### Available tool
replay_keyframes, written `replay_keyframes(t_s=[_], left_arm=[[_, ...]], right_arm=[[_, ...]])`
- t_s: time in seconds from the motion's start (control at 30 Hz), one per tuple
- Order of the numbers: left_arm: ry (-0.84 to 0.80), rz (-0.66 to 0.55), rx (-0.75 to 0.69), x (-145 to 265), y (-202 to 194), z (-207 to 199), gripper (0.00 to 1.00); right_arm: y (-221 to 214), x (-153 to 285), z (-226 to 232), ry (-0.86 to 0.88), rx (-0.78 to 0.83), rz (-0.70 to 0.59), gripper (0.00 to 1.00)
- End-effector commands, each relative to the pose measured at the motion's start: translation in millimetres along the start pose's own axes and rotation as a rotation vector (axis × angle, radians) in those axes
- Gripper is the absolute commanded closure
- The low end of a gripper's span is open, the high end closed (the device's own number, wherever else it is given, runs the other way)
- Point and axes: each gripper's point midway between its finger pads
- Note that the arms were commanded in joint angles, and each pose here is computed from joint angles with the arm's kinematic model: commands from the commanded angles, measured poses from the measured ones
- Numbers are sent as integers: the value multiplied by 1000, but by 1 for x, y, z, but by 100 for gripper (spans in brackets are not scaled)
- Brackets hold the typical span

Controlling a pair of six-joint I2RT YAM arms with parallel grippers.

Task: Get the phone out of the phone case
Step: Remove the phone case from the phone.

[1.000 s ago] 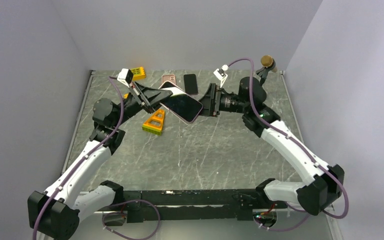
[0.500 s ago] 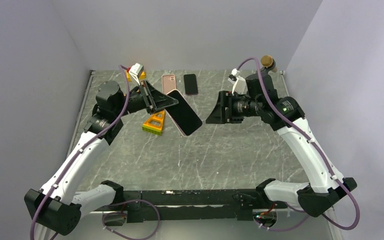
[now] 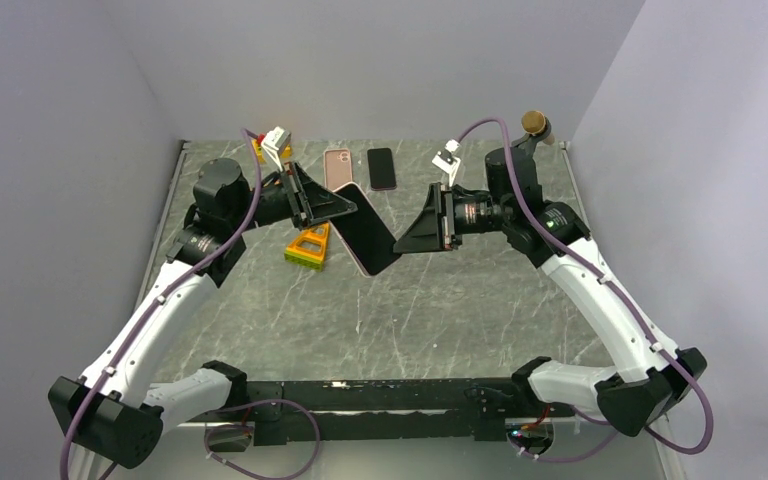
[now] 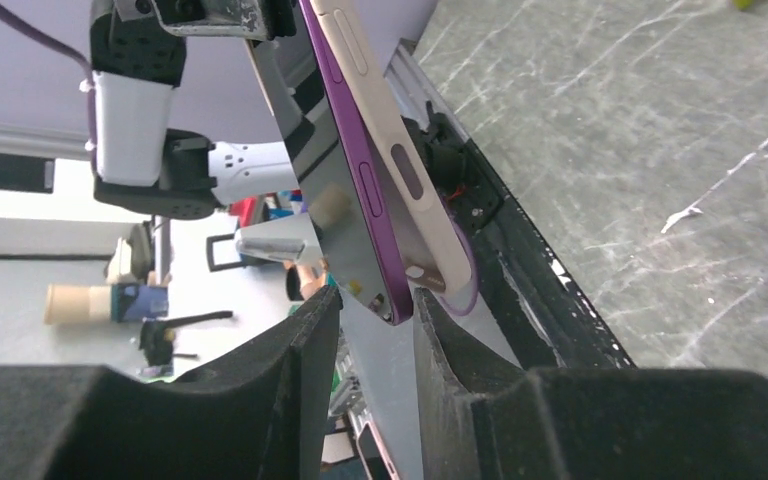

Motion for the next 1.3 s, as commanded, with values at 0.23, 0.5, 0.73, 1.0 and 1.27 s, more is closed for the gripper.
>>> replay_keyframes(t_s=[0.23,0.5,0.73,1.0,1.27], left_arm=[[-128,-13,-46,4,5,-34,100],[-212,48,2,-9,-7,-41,100],[-269,22,33,-7,-7,-46,72],[-247,-62,-50,7,-7,-44,1],[-245,-165,-185,28,-16,-42,0]], right_arm=[[2,-9,35,278,25,50,65],[1,-27,48,419,-3,102,67],[6,-24,59,487,-28,80,100],[16,-13,83,604,-36,45,100],[27,-13,86,619,-88,22,100]])
Point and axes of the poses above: each gripper's point midway between its finger pads, its own x axis back along the fingers, its own z axis along the line the jaws close on, y = z × x, and after that the axes turned 1 degree about -x, right-handed
